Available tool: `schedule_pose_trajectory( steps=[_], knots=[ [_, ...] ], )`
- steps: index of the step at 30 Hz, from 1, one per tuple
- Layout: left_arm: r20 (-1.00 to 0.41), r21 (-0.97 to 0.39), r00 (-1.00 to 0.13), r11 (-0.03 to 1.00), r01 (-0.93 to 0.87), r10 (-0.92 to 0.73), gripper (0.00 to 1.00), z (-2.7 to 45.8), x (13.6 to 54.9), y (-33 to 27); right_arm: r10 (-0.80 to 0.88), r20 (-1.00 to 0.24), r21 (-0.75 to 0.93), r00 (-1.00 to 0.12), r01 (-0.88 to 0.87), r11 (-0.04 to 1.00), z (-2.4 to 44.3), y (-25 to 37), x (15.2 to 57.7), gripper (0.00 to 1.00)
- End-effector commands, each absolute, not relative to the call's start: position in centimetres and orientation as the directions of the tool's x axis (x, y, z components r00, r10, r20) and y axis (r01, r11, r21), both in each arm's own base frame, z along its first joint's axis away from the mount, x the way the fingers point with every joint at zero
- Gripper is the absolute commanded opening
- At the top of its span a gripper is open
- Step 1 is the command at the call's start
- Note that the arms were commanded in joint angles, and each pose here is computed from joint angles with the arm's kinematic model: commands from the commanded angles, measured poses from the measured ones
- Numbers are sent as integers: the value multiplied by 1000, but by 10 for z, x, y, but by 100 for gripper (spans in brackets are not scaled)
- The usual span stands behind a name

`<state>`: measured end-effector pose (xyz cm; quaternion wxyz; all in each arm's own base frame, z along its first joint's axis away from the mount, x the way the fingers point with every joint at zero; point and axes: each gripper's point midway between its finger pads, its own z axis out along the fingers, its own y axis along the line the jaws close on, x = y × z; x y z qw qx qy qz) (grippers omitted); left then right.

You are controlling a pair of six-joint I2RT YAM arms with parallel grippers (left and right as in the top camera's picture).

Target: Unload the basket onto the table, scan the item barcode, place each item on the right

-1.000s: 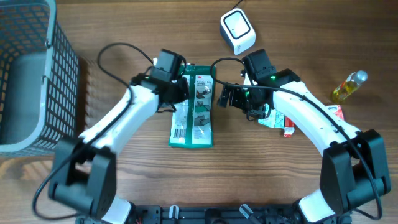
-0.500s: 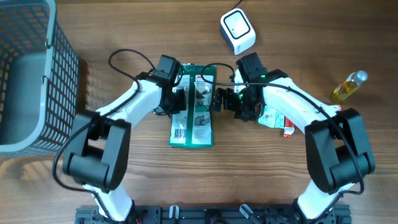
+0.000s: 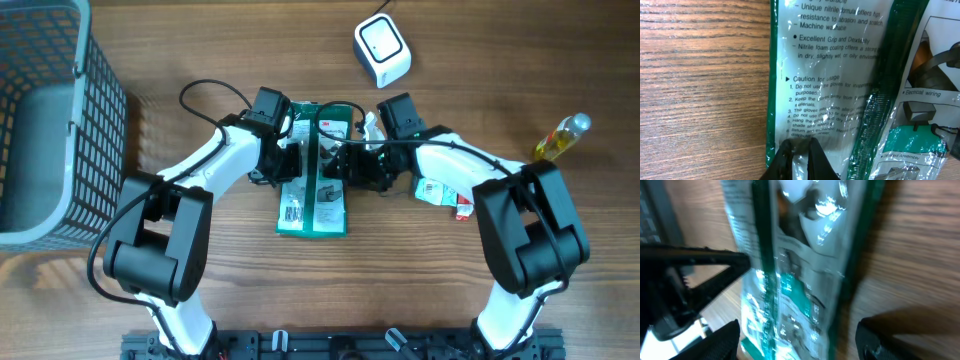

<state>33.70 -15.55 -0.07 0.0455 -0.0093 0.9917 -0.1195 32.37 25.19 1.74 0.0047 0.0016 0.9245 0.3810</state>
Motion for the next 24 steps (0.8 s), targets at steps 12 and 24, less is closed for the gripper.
schedule_pose_trajectory(
  steps=[12,24],
  knots=[
    [9,-206,-1000,979,-10,-8,4,-31,316,-149,64,12,660,-998,56,749,-30,277,302,40],
    [8,-205,-1000,979,-10,-8,4,-31,316,-149,62,46,646,-997,77,759,-33,274,295,29]
  ],
)
